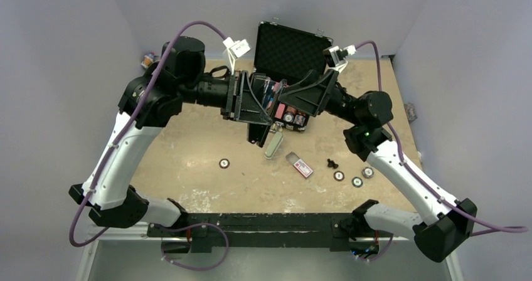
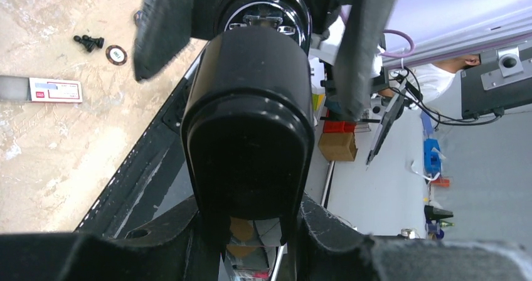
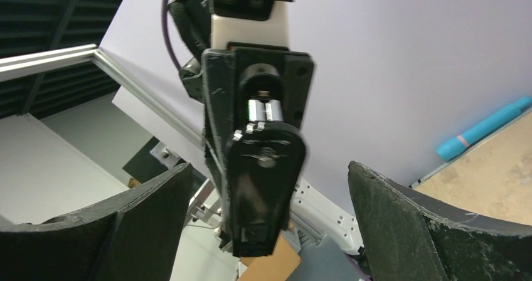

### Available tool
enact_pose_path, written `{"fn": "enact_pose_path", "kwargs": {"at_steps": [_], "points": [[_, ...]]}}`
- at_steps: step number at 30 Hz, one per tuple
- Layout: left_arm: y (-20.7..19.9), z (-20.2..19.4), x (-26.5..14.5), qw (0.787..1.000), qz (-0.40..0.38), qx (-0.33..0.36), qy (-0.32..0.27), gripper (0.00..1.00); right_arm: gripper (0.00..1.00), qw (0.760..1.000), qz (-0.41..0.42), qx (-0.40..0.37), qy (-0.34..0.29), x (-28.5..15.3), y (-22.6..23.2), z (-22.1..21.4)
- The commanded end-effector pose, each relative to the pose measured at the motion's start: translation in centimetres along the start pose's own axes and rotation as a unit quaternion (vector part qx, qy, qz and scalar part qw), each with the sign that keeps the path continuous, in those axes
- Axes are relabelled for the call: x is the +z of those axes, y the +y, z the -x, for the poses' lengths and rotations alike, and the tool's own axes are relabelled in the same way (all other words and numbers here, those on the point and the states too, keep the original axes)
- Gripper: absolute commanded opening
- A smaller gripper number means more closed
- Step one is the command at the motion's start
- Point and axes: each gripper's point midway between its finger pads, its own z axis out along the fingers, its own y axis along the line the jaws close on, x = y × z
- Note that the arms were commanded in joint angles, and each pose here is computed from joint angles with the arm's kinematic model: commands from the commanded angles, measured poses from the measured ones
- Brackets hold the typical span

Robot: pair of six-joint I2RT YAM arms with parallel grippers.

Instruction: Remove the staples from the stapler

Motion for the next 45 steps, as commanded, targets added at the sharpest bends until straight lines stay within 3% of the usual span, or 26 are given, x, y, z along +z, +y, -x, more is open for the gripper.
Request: {"fn": "enact_pose_path", "kwargs": {"at_steps": [1,7,15,18,24,26,27,30,33,37,40,45], "points": [[-2.8,1.8,-0.7,0.998,-0.044,0.031,-0.028,0.0,0.98,0.997,0.048,-0.059,-0.019,0.8,3.9,1.3],[-2.5,2.4,0.0,0.999,-0.044,0.021,-0.023,0.0,0.95,0.997,0.051,-0.054,-0.008,2.2,3.1,1.4],[-2.5,2.6,0.0,0.998,-0.042,0.025,-0.032,0.0,0.74,0.998,0.04,-0.044,-0.021,2.9,2.2,1.8],[-2.2,2.5,0.1,0.998,-0.04,0.024,-0.032,0.0,0.58,0.998,0.037,-0.042,-0.017,2.9,1.8,1.6],[-1.2,2.5,0.3,0.999,-0.02,0.009,-0.041,0.0,0.0,0.999,0.033,-0.037,-0.012,2.8,1.6,1.1],[-0.9,2.4,0.4,0.999,-0.015,0.005,-0.04,0.0,0.0,0.999,0.025,-0.035,-0.011,2.6,1.4,0.9],[-0.8,2.4,0.4,0.999,-0.013,0.004,-0.04,0.04,0.0,0.999,0.019,-0.034,-0.013,2.5,1.3,0.9],[-0.4,2.1,0.4,0.999,-0.006,-0.003,-0.038,0.38,0.0,0.999,0.008,-0.031,-0.021,1.7,1.3,0.7],[0.2,1.8,0.1,0.999,0.009,-0.01,-0.05,0.65,0.0,0.999,-0.002,-0.028,-0.027,1.0,1.4,0.4],[1.2,1.2,-0.4,0.997,0.033,-0.019,-0.068,0.92,0.0,0.998,-0.035,-0.028,-0.035,0.1,1.1,0.3],[2.0,0.6,-0.6,0.996,0.045,-0.028,-0.069,0.97,0.0,0.997,-0.054,-0.03,-0.041,-0.7,1.2,0.1],[3.2,0.0,-1.2,0.993,0.079,-0.03,-0.078,0.98,0.0,0.994,-0.093,-0.027,-0.044,-2.1,0.6,-0.3]]}}
